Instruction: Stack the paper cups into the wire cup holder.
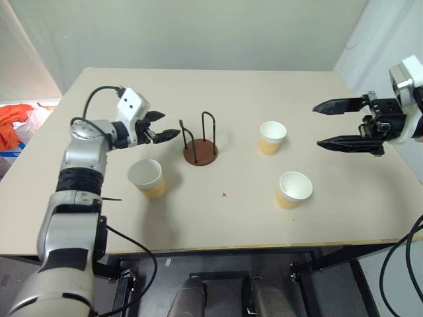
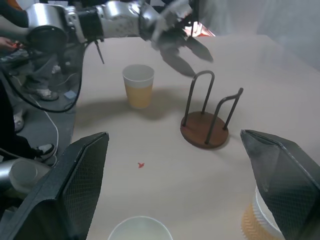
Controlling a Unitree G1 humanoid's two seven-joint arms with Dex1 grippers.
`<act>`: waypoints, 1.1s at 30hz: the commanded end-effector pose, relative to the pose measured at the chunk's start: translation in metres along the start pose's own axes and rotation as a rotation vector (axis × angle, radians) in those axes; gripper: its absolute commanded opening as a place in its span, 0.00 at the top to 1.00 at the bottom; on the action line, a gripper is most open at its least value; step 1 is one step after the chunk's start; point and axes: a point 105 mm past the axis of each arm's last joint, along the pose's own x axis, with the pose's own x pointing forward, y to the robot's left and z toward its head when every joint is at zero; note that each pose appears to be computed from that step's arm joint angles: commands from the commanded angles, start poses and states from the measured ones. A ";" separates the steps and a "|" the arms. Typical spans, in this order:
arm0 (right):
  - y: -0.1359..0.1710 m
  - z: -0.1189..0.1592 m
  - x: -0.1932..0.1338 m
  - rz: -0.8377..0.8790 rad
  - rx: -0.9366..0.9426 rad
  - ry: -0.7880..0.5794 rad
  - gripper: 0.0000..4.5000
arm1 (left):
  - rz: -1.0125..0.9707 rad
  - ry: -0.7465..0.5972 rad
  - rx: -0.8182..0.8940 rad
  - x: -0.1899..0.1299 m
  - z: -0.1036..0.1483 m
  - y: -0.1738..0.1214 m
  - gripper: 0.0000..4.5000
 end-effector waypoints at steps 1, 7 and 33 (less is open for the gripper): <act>0.005 0.015 -0.009 -0.037 -0.051 -0.017 0.00 | 0.013 -0.045 0.019 0.013 0.017 0.002 0.12; 0.007 0.017 -0.014 -0.071 -0.055 -0.008 0.00 | 0.021 -0.038 0.028 0.031 0.023 -0.001 0.12; 0.004 0.014 -0.013 -0.114 -0.061 -0.001 0.00 | -0.176 -0.082 0.007 0.035 0.036 -0.024 0.99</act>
